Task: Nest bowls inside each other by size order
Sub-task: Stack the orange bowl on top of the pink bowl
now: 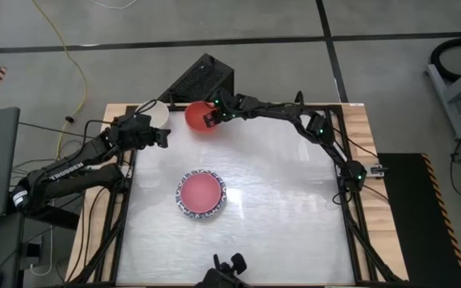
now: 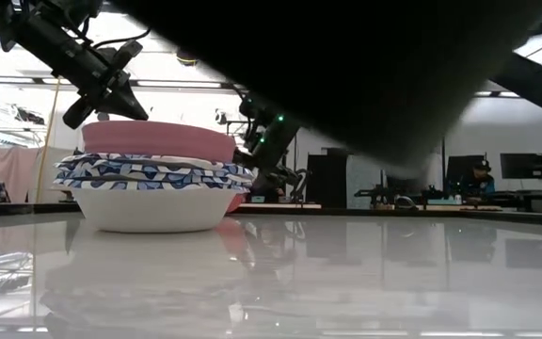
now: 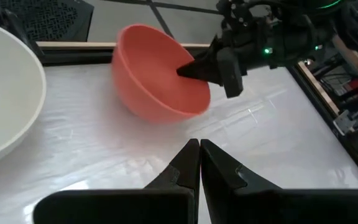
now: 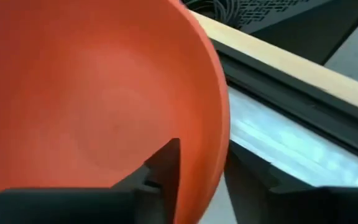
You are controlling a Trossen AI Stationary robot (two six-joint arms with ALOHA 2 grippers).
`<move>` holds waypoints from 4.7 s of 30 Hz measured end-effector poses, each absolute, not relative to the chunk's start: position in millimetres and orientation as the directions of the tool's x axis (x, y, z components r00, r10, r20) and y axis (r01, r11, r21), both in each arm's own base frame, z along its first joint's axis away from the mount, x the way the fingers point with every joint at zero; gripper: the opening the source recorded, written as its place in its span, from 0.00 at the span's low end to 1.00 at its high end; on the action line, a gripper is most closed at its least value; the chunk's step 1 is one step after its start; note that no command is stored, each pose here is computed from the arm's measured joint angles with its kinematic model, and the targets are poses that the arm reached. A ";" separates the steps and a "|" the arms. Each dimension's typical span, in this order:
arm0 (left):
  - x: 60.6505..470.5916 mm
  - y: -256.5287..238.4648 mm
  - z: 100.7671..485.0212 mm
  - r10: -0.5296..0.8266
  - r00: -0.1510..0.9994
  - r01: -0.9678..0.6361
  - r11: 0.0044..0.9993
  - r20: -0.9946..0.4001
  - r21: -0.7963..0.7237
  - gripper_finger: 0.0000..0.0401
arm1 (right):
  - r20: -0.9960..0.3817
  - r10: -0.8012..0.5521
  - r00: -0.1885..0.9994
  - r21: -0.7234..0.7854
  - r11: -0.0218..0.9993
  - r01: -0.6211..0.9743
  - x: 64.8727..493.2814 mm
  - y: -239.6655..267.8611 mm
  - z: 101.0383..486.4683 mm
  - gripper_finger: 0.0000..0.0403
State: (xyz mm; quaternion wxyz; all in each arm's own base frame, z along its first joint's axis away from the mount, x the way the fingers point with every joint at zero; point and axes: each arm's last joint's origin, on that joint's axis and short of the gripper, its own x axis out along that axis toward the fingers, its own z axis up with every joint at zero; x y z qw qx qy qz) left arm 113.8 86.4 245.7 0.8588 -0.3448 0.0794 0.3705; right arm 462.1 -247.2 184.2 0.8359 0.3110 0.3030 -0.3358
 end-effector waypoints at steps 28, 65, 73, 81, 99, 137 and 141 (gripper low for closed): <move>113.4 86.7 245.8 0.596 0.701 -0.708 0.516 -0.391 -0.482 0.00 | -0.721 -0.260 0.642 0.345 0.670 0.658 434.0 -289.2 251.5 0.02; 106.5 77.8 255.4 0.532 0.787 -0.613 0.615 -0.313 -0.496 0.00 | -0.753 -0.345 0.559 0.176 0.714 0.678 390.9 -200.1 378.1 0.02; 106.6 77.3 255.3 0.520 0.794 -0.605 0.629 -0.314 -0.489 0.00 | -0.720 -0.157 0.677 0.246 0.854 0.459 418.4 -140.3 382.2 0.02; 107.9 74.7 255.7 0.438 0.844 -0.530 0.599 -0.308 -0.601 0.00 | -0.915 -0.162 0.370 0.071 0.838 0.541 399.4 -61.4 371.0 0.02; 108.5 75.4 259.0 0.447 0.851 -0.515 0.603 -0.277 -0.609 0.00 | -0.676 -0.189 0.712 0.176 0.897 0.405 428.3 -84.5 395.6 0.02; 106.4 74.1 269.6 0.471 0.865 -0.472 0.644 -0.174 -0.602 0.00 | -0.664 -0.019 0.748 0.183 0.965 0.187 437.6 -10.2 397.0 0.02; 106.6 73.3 269.1 0.445 0.878 -0.457 0.661 -0.179 -0.596 0.00 | -0.799 -0.027 0.601 0.173 0.947 0.272 423.1 20.8 383.6 0.02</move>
